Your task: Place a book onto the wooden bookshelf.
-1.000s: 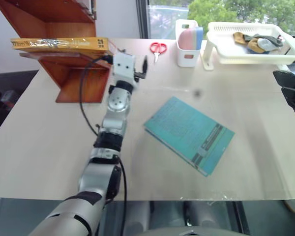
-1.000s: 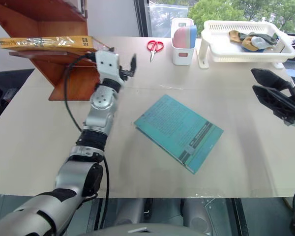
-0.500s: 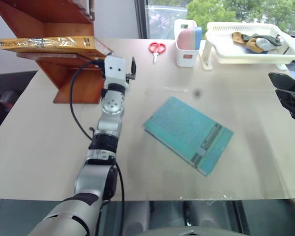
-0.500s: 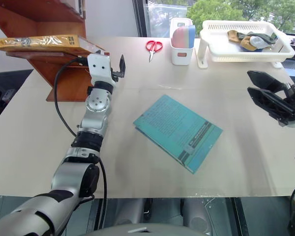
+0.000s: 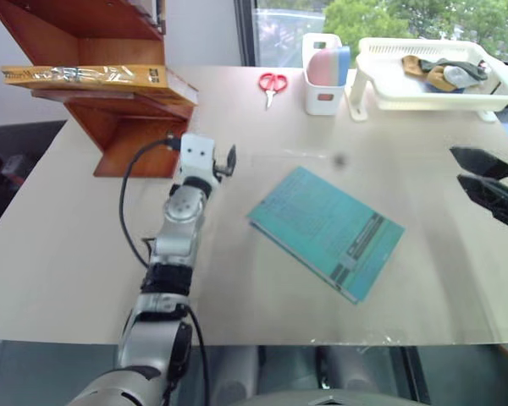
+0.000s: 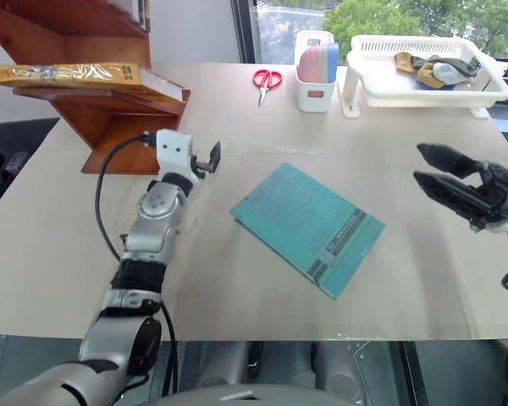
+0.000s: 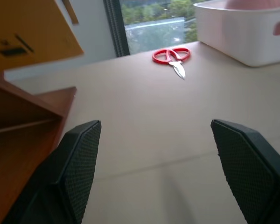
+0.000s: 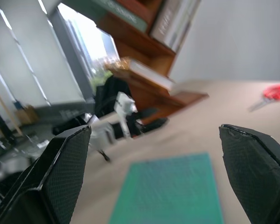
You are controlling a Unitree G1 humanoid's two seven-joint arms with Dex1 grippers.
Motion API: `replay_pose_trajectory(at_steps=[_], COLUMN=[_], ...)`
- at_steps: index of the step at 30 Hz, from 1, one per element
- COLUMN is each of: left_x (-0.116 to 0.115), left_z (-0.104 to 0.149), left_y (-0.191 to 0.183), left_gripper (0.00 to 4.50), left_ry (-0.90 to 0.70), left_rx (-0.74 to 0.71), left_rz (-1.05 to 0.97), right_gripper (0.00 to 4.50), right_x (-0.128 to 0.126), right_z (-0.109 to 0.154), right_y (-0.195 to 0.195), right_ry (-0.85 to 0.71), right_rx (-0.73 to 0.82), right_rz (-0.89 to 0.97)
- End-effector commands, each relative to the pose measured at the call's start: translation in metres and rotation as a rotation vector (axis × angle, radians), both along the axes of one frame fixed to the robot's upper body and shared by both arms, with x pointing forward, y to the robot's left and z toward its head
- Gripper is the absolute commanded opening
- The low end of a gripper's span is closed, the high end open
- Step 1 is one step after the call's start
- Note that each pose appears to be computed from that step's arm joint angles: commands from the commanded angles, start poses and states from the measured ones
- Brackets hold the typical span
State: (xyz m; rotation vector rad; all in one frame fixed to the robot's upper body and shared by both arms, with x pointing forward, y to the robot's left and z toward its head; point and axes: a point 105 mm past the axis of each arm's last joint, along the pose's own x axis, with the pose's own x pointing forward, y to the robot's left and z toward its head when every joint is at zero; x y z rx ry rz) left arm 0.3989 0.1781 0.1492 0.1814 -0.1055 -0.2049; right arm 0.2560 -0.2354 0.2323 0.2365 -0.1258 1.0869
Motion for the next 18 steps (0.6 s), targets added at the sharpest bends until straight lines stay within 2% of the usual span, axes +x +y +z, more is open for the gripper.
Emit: replay_pose_trajectory(at_steps=[1,6,10,13,18], left_x=[-0.024,-0.06,-0.091,-0.111,-0.125], left_z=[0.002,-0.002,-0.008,-0.012,-0.02], left_y=[-0.005,-0.02,-0.032,-0.035,-0.033], left_gripper=[3.97,3.97,3.97,3.97,3.97], left_ry=[0.044,0.089,0.135,0.173,0.211], left_rx=[-0.024,-0.044,-0.074,-0.084,-0.071], left_rz=[-0.139,-0.319,-0.436,-0.489,-0.497], right_gripper=[4.5,4.5,4.5,4.5,4.5], right_x=[-0.004,-0.001,0.01,0.016,0.014], right_z=[-0.009,-0.042,-0.071,-0.079,-0.089], right_y=[0.0,0.003,-0.007,-0.015,-0.018], right_ry=[-0.002,0.054,0.045,0.017,0.007], right_rx=[-0.069,-0.178,-0.303,-0.33,-0.333], right_rz=[-0.007,-0.03,-0.134,-0.22,-0.246])
